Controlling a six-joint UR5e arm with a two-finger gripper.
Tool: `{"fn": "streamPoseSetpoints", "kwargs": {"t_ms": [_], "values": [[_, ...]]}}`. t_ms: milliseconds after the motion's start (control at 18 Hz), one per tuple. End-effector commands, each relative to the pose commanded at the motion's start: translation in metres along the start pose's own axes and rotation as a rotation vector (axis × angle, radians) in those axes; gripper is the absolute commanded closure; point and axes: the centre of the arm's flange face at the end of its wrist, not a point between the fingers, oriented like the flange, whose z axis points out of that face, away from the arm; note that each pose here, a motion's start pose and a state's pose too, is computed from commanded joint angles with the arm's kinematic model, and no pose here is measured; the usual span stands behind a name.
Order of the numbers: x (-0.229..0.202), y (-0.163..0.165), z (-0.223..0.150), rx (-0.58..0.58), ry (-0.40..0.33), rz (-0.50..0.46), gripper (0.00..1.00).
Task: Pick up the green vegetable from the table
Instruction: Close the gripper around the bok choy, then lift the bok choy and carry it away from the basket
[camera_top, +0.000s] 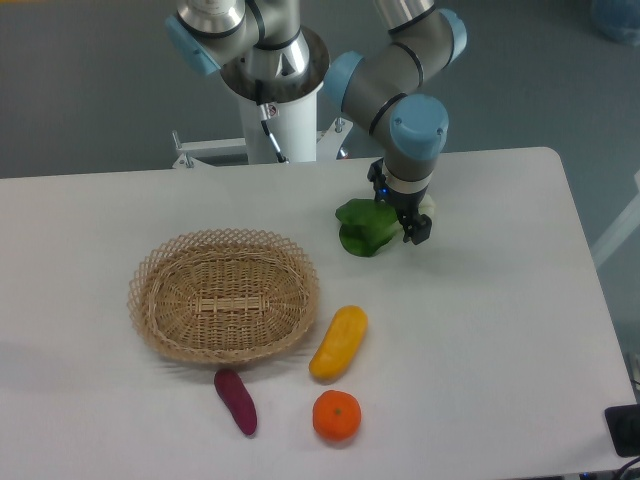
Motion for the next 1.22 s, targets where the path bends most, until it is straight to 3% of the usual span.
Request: {"fn": "streamPoseSetpoints", "kwargs": {"t_ms": [500,667,833,1222], "values": [[0.007,0.006,0.013,-0.044,0.042,-0.005,0.02],[0.007,0.007,0.015,-0.044,0.045,-0.008,0.32],[0.006,0.007,0.013,-0.046,0.04,-0.019,0.53],[-0.009,0.014,-0.006,-0.055,-0.004,-0.023,0.56]]}}
